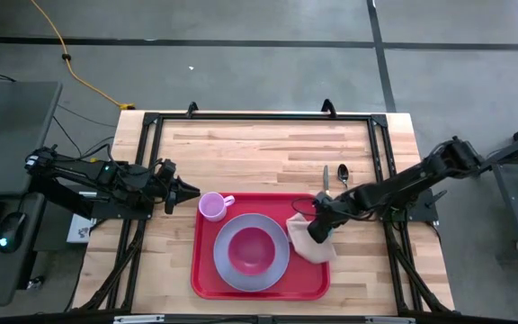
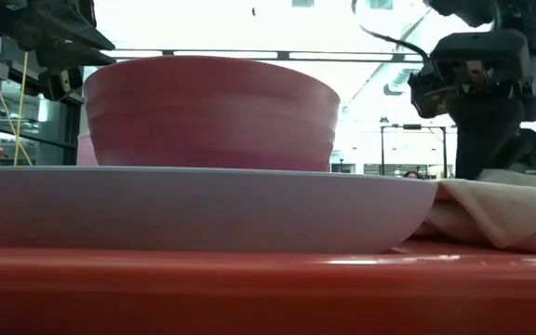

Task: Set up tray
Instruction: Put the brown table napkin on the red serving tray to the right of the purple plate

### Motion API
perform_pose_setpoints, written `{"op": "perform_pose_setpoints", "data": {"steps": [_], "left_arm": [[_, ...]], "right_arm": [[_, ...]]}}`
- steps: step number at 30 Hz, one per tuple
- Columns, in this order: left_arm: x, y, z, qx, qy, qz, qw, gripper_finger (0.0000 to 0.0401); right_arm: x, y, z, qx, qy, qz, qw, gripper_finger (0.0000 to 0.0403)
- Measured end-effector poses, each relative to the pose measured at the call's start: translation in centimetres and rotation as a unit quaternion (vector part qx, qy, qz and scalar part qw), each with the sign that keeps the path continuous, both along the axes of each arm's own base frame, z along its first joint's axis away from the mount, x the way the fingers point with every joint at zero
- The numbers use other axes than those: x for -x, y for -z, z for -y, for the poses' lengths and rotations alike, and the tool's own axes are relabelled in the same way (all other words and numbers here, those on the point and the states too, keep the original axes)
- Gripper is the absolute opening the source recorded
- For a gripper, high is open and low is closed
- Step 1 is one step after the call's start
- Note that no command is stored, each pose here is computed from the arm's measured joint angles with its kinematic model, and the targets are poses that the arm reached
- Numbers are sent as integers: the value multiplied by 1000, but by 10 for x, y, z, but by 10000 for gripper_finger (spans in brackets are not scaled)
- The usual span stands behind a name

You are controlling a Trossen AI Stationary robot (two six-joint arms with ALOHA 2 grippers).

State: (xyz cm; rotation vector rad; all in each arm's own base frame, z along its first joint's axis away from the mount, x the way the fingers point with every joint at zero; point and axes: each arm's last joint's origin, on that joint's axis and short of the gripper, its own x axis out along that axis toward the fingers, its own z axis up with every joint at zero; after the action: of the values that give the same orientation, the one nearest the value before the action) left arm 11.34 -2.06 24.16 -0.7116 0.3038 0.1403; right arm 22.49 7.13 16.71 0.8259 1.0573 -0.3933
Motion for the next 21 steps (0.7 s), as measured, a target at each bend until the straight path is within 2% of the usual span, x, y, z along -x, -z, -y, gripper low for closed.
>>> {"op": "perform_pose_setpoints", "data": {"steps": [9,16,21], "left_arm": [[0,0,0,0,0,0,1000,111],[0,0,0,0,0,0,1000,111],[0,0,0,5,-3,0,1000,111]], "right_arm": [[13,-19,6,9,14,20,1000,99],[16,-21,1,-46,-9,8,999,99],[24,-20,-10,-59,-13,-16,998,99]]}}
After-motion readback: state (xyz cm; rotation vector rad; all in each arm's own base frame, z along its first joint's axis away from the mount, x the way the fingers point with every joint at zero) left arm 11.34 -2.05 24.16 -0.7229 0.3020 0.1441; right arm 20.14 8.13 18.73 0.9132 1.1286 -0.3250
